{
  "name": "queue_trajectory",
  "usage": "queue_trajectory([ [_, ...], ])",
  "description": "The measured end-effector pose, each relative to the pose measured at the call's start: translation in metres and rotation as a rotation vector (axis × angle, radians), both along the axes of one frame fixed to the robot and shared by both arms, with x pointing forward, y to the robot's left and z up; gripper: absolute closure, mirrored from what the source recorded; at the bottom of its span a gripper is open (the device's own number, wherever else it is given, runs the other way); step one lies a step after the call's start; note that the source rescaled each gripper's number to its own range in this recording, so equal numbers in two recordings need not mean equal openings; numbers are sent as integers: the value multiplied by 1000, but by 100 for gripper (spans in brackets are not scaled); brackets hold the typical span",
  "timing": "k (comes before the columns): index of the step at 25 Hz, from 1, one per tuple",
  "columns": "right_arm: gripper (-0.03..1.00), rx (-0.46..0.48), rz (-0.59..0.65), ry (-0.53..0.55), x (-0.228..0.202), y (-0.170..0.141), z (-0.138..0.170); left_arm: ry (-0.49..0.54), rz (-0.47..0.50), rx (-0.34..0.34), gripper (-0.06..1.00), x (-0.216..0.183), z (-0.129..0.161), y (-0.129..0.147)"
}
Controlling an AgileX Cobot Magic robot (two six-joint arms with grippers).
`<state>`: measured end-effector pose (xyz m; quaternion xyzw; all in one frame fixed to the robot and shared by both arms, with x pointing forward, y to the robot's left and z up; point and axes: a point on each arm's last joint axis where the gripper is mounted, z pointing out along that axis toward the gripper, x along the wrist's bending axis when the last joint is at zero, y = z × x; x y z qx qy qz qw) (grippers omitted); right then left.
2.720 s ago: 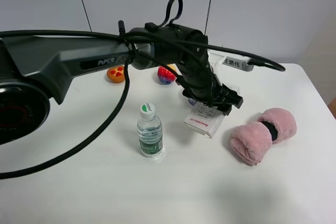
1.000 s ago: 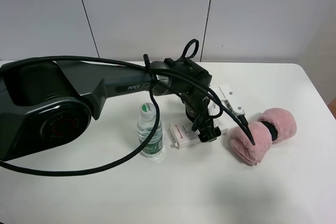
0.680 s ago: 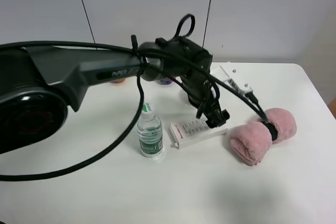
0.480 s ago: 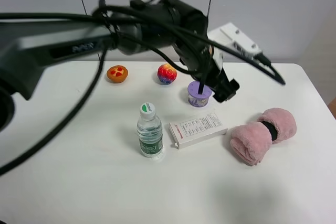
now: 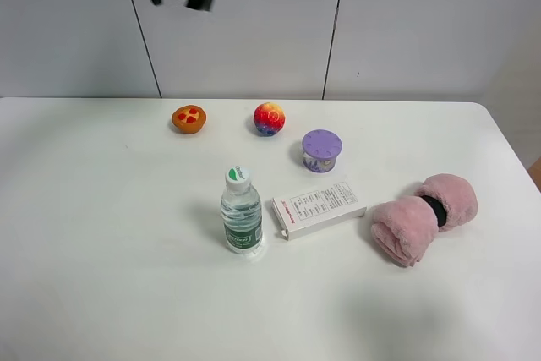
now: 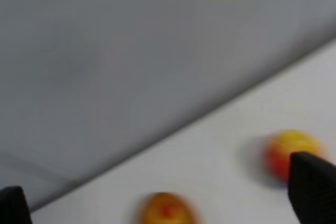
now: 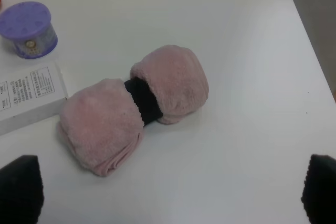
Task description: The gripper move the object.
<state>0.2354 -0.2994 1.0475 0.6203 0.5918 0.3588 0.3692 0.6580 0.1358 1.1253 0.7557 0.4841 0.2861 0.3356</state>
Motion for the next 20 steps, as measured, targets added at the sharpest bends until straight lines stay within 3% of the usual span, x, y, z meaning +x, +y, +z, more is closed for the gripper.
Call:
queue_trajectory([
  [3,-3,0,0,0,0,0,0,-37,154,51,-4,6,22,70],
  [7,-3,0,0,0,0,0,0,-48,259,120,-4,-14,54,129],
  [10,-3,0,0,0,0,0,0,-91,328,117,-4,-46,84,163],
  [15,-3,0,0,0,0,0,0,-106,417,95,-4,-116,96,195],
  [20,-3,0,0,0,0,0,0,-150,449,85,-4,-215,84,196],
])
